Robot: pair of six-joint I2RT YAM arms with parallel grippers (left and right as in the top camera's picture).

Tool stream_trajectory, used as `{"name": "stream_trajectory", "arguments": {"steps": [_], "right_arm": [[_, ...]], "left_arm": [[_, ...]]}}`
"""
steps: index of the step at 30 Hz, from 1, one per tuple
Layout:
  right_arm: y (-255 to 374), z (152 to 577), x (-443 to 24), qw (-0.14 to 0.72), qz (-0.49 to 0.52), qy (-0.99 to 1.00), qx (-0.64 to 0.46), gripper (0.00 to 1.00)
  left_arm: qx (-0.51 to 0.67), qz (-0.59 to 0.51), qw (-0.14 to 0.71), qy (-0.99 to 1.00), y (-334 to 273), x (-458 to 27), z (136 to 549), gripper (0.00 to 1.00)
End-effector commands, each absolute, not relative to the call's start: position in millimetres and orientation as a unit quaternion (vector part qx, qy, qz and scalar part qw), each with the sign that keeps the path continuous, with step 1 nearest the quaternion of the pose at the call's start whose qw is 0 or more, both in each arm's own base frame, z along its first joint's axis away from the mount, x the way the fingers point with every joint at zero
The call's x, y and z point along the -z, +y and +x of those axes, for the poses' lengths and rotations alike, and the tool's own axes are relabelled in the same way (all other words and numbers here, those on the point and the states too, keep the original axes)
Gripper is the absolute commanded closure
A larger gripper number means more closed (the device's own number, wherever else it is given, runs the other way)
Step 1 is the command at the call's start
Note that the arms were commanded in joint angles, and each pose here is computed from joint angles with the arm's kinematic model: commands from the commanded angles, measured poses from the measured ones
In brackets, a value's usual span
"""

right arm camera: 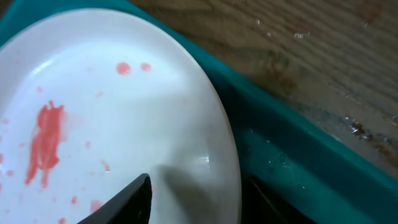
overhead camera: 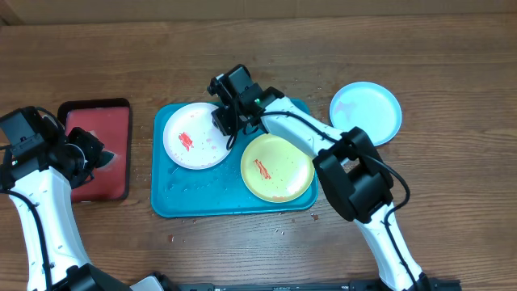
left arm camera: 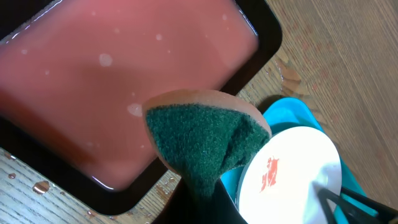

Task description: Clean dirty plates on tray and stack at the side

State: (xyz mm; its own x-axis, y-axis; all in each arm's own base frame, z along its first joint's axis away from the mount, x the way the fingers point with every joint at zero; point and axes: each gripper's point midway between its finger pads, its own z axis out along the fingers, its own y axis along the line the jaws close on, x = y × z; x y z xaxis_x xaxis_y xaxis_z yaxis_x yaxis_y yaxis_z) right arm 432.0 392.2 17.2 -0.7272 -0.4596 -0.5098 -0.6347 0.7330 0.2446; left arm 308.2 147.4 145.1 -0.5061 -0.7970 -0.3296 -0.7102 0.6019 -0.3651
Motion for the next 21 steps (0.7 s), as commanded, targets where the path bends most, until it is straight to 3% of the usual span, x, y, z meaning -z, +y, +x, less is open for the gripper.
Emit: {"name": "stream_trajectory", "arguments": {"steps": [1,5,9,13,21], "right_arm": [[391.6,432.0,-0.2,0.202,-0.301,0.909,-0.204,0.53],[390.4,429.1,11.1,0.19,-0.296,0.914,-0.202,0.61],[388.3,425.0,13.6,0.173,-0.263,0.927,-0.204,0.84],[383.7,419.5,10.5,0.149,-0.212,0.943,-0.208,0.95],[356.6,392.3,-23.5,0.087,-0.116,0.973,-0.18,0.96]], "left_arm": [[0.099,-0.422,0.24,0.868,143.0,-146.4,311.6,0.96],[0.101,-0.422,0.24,0.869,142.4,-146.5,311.9,0.96],[0.138,-0.364,0.252,0.886,126.0,-151.9,321.3,0.96],[0.171,-0.301,0.264,0.9,99.2,-158.2,334.4,0.96],[0.17,-0.175,0.257,0.935,31.1,-157.5,350.7,0.96]]}}
